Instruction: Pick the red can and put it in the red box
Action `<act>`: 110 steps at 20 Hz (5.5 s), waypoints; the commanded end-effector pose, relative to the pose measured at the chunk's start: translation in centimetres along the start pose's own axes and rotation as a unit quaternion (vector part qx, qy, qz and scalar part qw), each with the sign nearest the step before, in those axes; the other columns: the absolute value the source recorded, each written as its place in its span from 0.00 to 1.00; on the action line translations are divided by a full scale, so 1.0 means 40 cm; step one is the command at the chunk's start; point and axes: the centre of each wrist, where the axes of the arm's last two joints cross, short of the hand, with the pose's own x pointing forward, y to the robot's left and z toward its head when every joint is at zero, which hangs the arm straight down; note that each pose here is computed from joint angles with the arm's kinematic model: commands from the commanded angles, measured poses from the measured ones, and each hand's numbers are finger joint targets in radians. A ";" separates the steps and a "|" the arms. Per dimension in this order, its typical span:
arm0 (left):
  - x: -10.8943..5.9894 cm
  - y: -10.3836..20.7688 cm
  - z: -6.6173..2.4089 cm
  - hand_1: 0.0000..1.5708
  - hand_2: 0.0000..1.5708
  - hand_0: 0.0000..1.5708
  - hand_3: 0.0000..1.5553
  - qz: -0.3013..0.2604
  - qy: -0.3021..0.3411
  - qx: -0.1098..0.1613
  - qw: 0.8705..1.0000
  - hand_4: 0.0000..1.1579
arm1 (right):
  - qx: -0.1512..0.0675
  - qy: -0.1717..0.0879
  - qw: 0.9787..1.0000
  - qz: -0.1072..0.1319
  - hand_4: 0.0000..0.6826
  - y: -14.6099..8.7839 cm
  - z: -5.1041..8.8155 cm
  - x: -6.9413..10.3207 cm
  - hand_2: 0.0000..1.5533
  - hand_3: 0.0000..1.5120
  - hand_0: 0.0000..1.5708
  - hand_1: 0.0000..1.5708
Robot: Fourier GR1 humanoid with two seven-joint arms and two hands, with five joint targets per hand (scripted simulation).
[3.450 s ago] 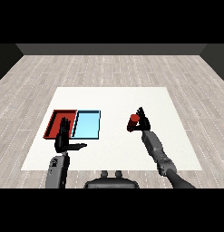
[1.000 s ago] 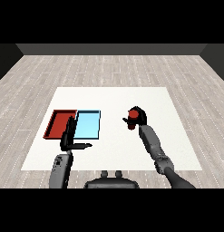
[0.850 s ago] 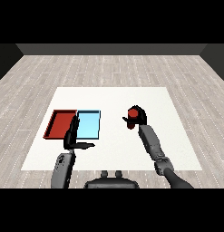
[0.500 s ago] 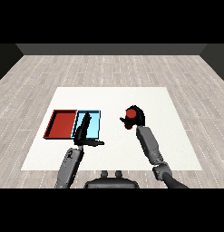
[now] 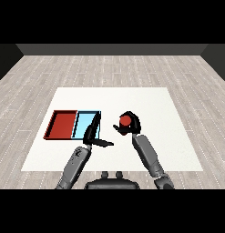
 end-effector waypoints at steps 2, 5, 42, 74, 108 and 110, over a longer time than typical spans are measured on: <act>0.002 -0.064 0.008 0.00 0.00 0.00 0.00 0.000 0.006 -0.010 1.000 0.00 | 0.020 -0.015 1.000 0.000 0.94 0.052 0.010 0.024 0.90 0.92 0.90 0.90; -0.030 -0.074 0.018 0.00 0.00 0.00 0.00 0.002 0.005 -0.019 1.000 0.00 | 0.022 -0.017 0.999 -0.020 0.92 0.068 0.042 0.035 0.90 0.92 0.88 0.88; -0.095 -0.157 -0.058 1.00 0.97 1.00 0.91 -0.051 0.057 -0.003 0.997 0.78 | 0.080 -0.032 0.994 -0.061 0.76 0.204 0.065 0.069 0.93 0.92 0.95 0.95; -0.006 -0.152 -0.072 1.00 1.00 1.00 0.96 -0.060 0.014 0.039 0.997 0.99 | 0.098 -0.072 0.991 -0.056 0.00 0.182 0.036 0.146 0.00 0.00 0.00 0.00; 0.074 0.253 -0.077 1.00 0.99 1.00 0.91 -0.224 0.011 0.142 0.964 0.98 | -0.076 -0.048 0.995 0.036 0.00 -0.287 0.189 0.130 0.00 0.00 0.00 0.00; 0.120 0.288 -0.119 1.00 0.99 1.00 0.92 -0.234 0.027 0.164 0.958 0.98 | -0.093 -0.046 0.994 0.037 0.00 -0.307 0.225 0.087 0.00 0.00 0.00 0.00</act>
